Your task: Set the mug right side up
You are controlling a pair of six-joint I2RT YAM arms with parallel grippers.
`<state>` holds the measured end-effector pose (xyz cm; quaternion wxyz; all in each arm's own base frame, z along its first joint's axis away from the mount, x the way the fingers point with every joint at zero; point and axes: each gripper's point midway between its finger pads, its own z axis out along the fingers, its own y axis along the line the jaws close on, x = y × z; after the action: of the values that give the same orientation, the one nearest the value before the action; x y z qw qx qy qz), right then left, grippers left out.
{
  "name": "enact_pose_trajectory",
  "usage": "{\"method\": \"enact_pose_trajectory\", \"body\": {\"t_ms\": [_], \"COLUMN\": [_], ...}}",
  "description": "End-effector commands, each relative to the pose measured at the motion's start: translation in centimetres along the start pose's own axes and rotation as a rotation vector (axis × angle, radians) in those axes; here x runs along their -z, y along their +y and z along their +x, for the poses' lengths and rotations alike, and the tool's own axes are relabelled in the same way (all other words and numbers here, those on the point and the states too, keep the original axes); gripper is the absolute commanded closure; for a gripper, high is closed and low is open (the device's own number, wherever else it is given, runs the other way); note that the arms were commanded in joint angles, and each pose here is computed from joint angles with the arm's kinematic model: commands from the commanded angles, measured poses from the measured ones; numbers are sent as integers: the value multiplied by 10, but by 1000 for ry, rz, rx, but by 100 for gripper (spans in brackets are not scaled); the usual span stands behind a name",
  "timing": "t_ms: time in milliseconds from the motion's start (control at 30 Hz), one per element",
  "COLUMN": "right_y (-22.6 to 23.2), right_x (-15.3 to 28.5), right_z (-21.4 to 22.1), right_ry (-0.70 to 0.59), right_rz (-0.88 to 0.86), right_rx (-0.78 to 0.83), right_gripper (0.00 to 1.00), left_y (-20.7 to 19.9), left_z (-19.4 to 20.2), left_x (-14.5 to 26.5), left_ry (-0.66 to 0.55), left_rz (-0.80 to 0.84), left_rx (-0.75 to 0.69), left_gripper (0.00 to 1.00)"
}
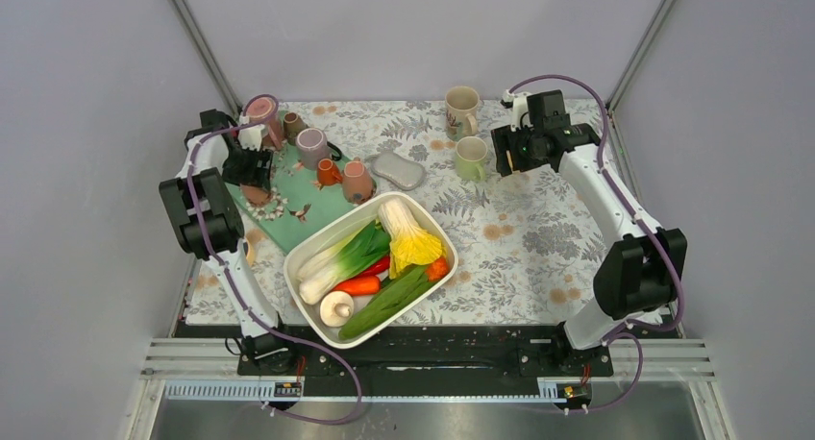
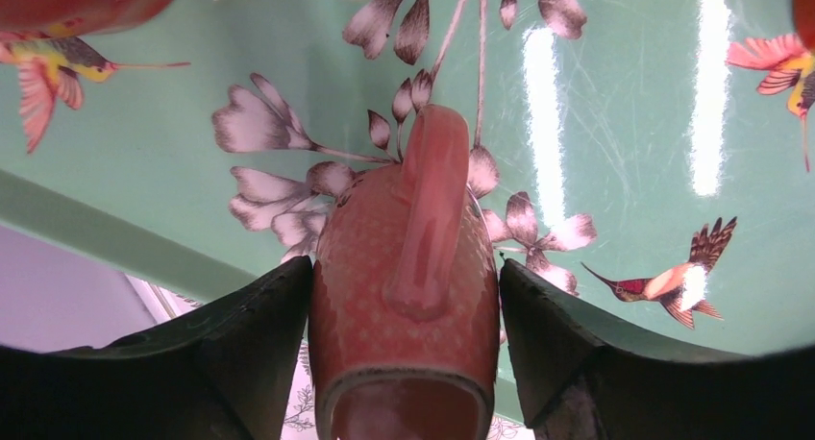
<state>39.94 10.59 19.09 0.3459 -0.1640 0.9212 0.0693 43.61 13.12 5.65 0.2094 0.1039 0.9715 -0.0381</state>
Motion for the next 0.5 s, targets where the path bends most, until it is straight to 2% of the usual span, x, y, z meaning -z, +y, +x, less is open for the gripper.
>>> {"method": "enact_pose_trajectory", "body": {"t_ms": [0,67,200,233,367,467], "right_y": [11,13,18,21,50,99], "right_x": [22,24,30,32,44,54], "right_z": [-16,-18,-22,-23,-32,-42], "right_ry": [-82,-89,-107,-113,-150,-205], "right_rz": [-32,-43,-52,-57,-116,-231], "right_rx": [17,17,14,15,37,87], "right_gripper": [27,27,26,26,26,26], "left_y": [-2,-4,-14,-17,-38,-56], "left_z": [-4,-5,-12,-14,-25,-40], "left_x": [0,2,13,17,38,60], "left_ry": [-7,-12,-51,-61,-125,-198], "left_rz": [11,16,52,60,136,200], "left_rx": [13,15,21,29,77,109], "left_gripper": [30,48,94,100,100,100]}}
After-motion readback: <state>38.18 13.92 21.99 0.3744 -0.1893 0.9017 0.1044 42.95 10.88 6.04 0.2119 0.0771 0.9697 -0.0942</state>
